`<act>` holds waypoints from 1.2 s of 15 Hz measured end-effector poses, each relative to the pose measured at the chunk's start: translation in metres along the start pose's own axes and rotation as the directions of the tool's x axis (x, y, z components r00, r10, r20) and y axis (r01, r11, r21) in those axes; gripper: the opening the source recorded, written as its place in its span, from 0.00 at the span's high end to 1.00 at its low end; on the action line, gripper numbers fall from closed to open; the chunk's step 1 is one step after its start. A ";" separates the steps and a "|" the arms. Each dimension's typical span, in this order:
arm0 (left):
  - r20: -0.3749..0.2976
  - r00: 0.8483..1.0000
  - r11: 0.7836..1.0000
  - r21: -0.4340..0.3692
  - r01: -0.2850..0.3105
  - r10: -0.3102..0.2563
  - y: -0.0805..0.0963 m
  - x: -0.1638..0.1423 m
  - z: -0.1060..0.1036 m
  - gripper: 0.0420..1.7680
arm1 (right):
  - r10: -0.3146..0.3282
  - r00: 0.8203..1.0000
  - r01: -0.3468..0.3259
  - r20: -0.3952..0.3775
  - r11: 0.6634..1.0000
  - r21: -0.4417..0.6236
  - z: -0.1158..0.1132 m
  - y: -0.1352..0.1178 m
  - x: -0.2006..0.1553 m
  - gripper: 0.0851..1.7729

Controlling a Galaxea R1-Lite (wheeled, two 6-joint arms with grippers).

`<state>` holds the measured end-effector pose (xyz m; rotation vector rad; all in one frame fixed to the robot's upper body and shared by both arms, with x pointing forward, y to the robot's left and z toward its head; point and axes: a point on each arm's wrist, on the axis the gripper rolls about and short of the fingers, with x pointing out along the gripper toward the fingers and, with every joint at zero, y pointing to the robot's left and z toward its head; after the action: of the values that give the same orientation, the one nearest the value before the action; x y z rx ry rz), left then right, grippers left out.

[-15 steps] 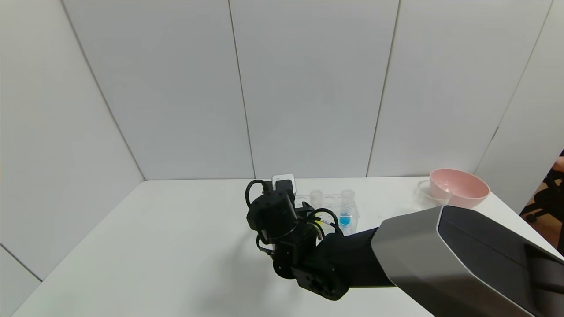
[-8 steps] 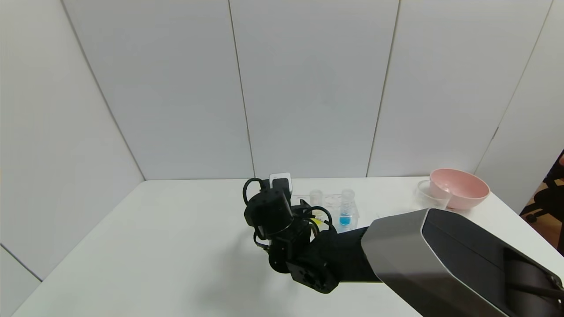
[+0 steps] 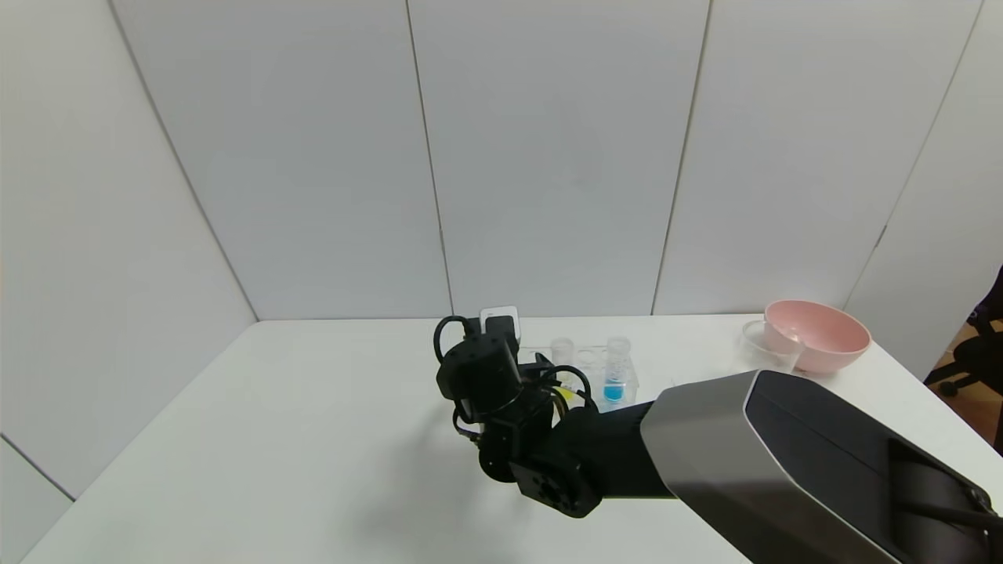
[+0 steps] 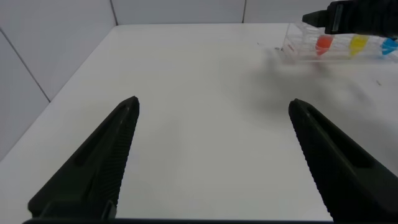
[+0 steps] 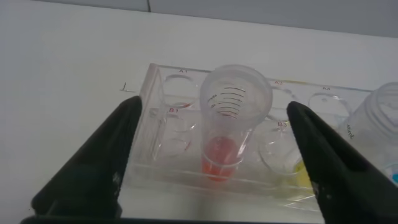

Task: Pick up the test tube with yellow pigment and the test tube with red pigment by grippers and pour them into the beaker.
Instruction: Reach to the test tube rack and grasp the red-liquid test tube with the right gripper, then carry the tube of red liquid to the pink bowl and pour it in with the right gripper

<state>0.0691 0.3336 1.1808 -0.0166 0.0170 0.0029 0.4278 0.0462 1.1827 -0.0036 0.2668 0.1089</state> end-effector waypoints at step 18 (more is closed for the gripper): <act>0.000 1.000 1.000 0.000 0.000 0.000 0.000 0.000 0.000 0.03 | -0.001 1.000 0.001 -0.002 1.000 -0.006 0.001 -0.002 -0.001 0.75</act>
<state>0.0691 0.3336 1.1808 -0.0166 0.0170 0.0029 0.4272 0.0444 1.1843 -0.0092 0.2682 0.1086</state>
